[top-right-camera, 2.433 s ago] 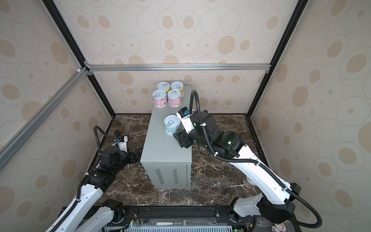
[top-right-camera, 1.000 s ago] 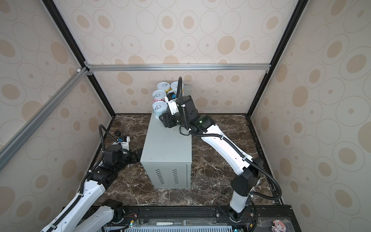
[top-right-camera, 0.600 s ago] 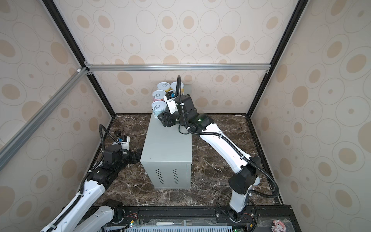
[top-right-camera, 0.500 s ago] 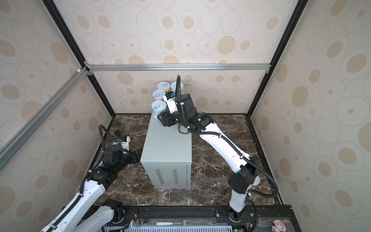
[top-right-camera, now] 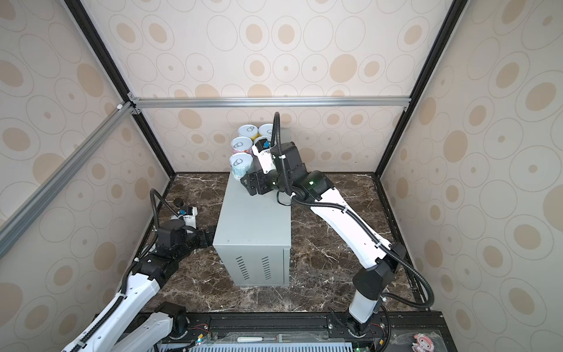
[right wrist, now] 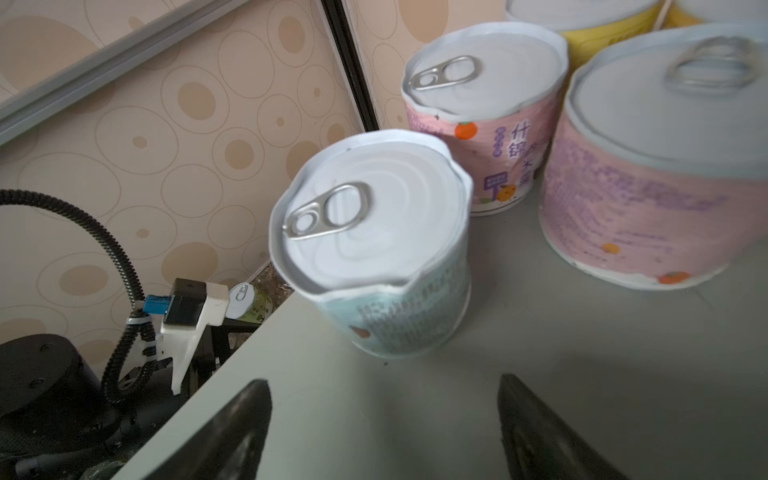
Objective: Place and organize the canned foods onto the counter
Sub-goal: 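Open the right gripper and draw it back from the cans, then lower the right gripper toward the white-lidded floor can nearest the robot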
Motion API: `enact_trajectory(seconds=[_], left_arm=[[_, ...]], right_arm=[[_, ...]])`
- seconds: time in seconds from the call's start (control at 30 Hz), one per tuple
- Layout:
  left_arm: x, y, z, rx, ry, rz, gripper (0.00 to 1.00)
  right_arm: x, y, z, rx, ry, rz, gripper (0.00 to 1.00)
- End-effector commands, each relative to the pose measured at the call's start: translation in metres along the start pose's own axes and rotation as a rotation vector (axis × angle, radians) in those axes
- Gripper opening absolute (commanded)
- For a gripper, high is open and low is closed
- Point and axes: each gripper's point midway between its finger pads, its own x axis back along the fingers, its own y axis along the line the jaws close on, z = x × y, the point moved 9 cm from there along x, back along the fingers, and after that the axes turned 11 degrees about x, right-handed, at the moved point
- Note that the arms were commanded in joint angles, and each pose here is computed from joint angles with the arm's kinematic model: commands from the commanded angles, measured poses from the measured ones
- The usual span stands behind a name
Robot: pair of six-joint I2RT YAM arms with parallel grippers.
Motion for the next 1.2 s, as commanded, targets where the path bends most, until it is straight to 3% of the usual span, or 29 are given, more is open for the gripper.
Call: enact_trajectory(seconds=[0.0,0.37,0.57,0.8,1.17], left_arm=[[0.003,-0.002,-0.006,-0.007,-0.029,0.012,0.99],[0.006,-0.002,-0.008,-0.008,-0.046,0.006,0.99],[0.006,-0.001,-0.008,-0.007,-0.045,0.003,0.99],[0.006,-0.002,-0.008,-0.006,-0.042,0.014,0.99],[0.005,-0.004,-0.006,-0.005,-0.034,0.034,0.99]], right_arm=[[0.038,0.001,-0.003,0.016,-0.027,0.049,0.89],[0.108,-0.004,0.029,-0.014,0.011,0.229,0.92],[0.14,-0.019,0.06,-0.078,0.084,0.393,0.93],[0.16,-0.065,0.112,-0.282,0.189,0.571,0.93],[0.158,-0.135,0.209,-0.597,0.315,0.764,1.0]])
